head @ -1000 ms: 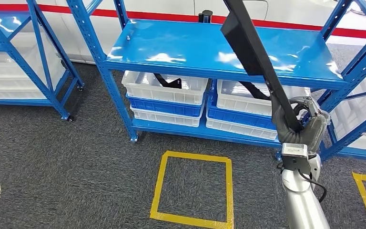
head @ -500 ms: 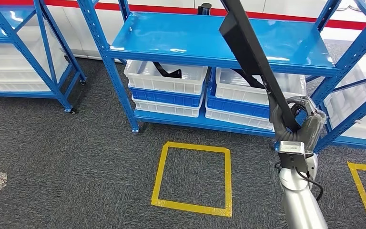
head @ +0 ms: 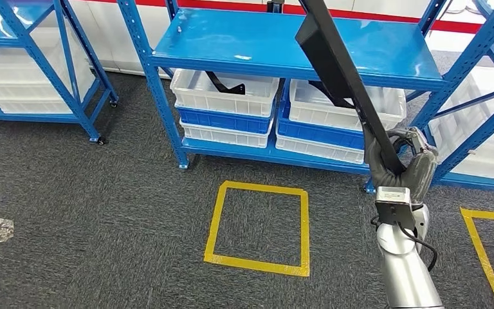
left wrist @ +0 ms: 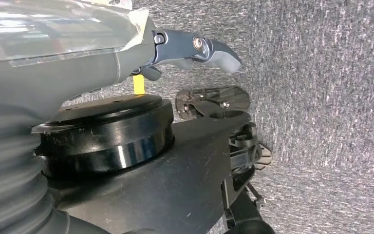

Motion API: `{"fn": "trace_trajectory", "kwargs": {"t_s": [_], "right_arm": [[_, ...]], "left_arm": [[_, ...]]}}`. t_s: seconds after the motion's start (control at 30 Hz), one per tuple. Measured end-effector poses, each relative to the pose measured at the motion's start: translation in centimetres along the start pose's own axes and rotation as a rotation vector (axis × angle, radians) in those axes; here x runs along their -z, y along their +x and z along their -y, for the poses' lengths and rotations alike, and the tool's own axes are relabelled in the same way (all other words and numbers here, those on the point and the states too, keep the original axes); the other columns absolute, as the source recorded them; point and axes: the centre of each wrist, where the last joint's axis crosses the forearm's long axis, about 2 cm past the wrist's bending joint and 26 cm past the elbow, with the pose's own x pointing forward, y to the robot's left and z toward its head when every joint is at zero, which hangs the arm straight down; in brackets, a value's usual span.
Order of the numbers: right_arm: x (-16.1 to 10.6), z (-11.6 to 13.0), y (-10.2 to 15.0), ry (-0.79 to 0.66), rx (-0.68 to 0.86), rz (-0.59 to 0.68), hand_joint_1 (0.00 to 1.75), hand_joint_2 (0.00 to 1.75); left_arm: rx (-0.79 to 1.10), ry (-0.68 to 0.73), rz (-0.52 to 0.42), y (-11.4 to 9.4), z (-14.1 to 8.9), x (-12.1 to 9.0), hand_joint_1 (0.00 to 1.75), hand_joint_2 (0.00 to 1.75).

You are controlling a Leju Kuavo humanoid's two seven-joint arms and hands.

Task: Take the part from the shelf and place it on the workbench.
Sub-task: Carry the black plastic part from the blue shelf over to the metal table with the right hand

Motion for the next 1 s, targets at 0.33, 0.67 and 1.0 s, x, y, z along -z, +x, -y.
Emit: {"fn": "trace_trajectory", "kwargs": {"t_s": [0.33,0.67,1.0], "right_arm": [[-1.5,0.4,-0.3,0.020,-0.027,-0.033,1.75,1.75],[-1.8,0.5,0.2,0.011,-0.030,-0.029,1.75,1.75],[-1.3,0.2,0.6,0.007,-0.018,-0.027,1.75,1.75]], "left_arm": [[0.003,-0.005,-0.015,-0.3,0.2,-0.2,0.00,1.75],[0.013,-0.008,-0.020,-0.3,0.1,-0.1,0.00,1.75],[0.006,-0.003,-0.006,0.0,0.1,0.0,0.00,1.75]]}}
